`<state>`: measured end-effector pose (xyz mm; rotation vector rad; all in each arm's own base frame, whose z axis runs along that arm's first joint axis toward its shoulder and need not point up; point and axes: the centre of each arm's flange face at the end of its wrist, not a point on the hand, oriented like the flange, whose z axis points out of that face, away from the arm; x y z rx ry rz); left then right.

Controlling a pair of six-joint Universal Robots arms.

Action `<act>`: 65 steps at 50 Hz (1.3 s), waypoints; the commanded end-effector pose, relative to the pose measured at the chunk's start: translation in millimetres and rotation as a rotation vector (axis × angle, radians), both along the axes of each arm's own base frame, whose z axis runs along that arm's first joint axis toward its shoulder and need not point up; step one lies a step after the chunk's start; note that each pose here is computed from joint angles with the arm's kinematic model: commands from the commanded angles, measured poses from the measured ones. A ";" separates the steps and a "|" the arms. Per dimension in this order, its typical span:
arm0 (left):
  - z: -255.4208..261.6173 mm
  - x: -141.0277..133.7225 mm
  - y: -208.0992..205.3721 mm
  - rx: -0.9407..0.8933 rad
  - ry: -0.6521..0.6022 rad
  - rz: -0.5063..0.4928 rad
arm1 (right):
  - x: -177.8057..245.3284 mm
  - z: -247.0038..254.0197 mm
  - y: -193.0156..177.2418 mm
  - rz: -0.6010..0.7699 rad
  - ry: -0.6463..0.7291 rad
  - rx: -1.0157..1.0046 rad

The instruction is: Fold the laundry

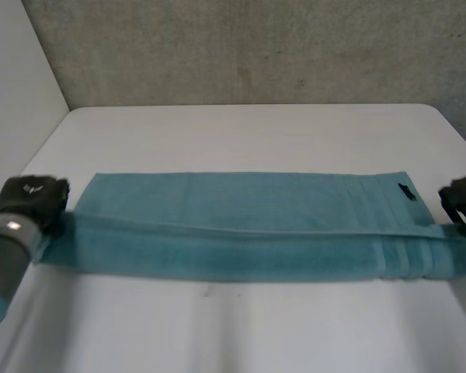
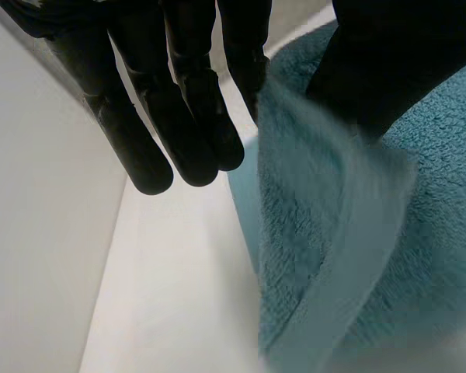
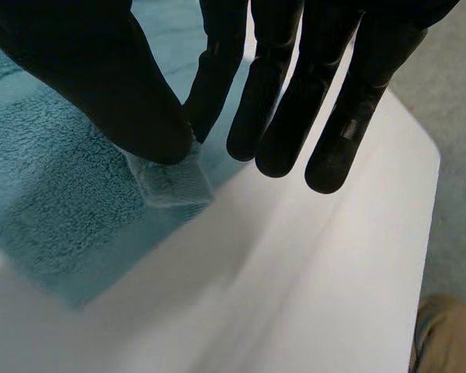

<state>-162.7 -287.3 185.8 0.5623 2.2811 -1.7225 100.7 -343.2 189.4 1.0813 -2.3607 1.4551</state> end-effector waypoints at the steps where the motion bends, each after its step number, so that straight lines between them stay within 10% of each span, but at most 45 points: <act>1: -17.7 -24.6 -74.5 -0.128 0.016 -0.028 | 25.1 -20.1 -53.8 -0.025 -0.026 -0.120; 24: -61.0 -55.9 -154.5 -0.357 0.053 -0.100 | 84.3 -59.8 -135.9 0.002 -0.017 -0.446; 44: 20.3 -69.8 -87.3 -0.440 0.096 -0.190 | 78.0 87.6 -80.4 -0.066 -0.271 -0.603; 65: 7.1 -46.3 16.0 -0.138 0.266 -0.156 | 24.0 -6.1 -15.3 -0.073 -0.243 -0.075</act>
